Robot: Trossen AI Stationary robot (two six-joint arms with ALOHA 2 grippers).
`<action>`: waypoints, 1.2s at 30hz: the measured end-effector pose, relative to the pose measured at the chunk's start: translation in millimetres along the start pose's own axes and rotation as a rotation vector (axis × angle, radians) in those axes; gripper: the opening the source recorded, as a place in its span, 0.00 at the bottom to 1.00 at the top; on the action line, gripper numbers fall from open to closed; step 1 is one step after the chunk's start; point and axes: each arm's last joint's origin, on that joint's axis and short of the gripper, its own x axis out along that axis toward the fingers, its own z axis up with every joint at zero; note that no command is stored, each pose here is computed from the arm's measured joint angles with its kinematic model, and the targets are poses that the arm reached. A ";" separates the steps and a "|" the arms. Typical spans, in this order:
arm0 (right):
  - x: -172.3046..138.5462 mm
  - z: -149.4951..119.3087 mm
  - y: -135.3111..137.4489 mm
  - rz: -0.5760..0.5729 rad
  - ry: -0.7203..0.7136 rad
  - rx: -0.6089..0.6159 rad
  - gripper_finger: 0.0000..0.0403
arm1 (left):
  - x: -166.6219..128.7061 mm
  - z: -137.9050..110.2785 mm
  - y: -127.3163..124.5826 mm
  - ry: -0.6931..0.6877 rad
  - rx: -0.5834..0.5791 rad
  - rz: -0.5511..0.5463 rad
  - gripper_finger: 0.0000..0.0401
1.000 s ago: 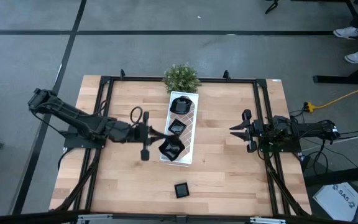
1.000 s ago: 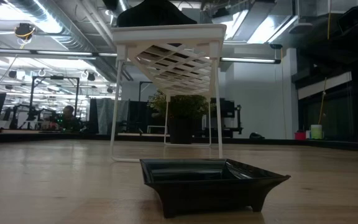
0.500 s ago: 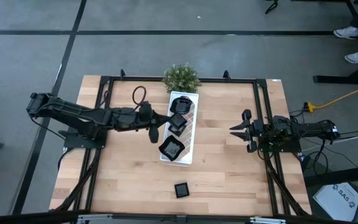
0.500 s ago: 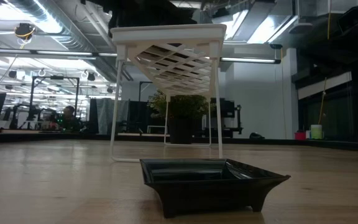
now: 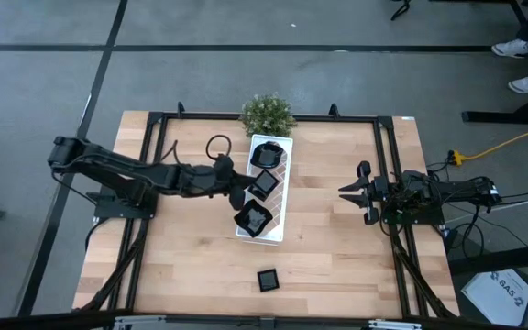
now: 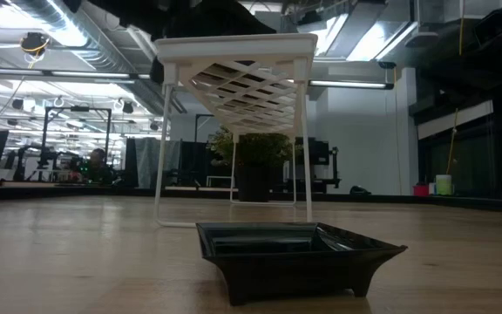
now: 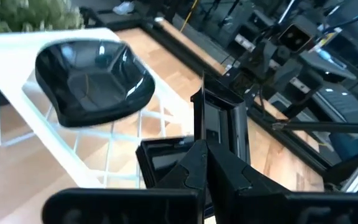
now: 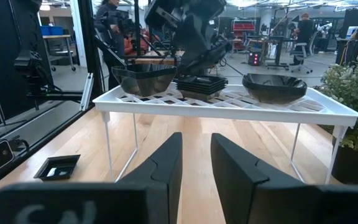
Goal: Pick & Place Mini shaped plates
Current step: Stack the square plate on top of the square plate on the shelf
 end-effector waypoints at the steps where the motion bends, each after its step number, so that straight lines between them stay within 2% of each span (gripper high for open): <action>1: 0.0 0.0 0.0 0.000 0.000 0.000 0.21 | 1.7 -1.7 0.3 0.007 -0.008 0.004 0.00; 15: 0.0 0.0 0.0 0.000 0.000 0.000 0.21 | 2.7 -8.8 7.5 0.061 -0.048 0.082 0.01; 21: 0.0 0.0 0.0 0.000 0.000 0.000 0.21 | 3.5 -8.0 9.4 0.072 -0.050 0.082 0.04; 30: 0.0 0.0 0.0 0.000 0.000 0.000 0.21 | 2.2 -8.1 8.2 0.105 0.012 0.043 0.13; 36: 0.0 0.0 0.0 0.000 0.000 0.000 0.21 | -12.0 5.2 4.0 0.067 0.111 -0.025 0.16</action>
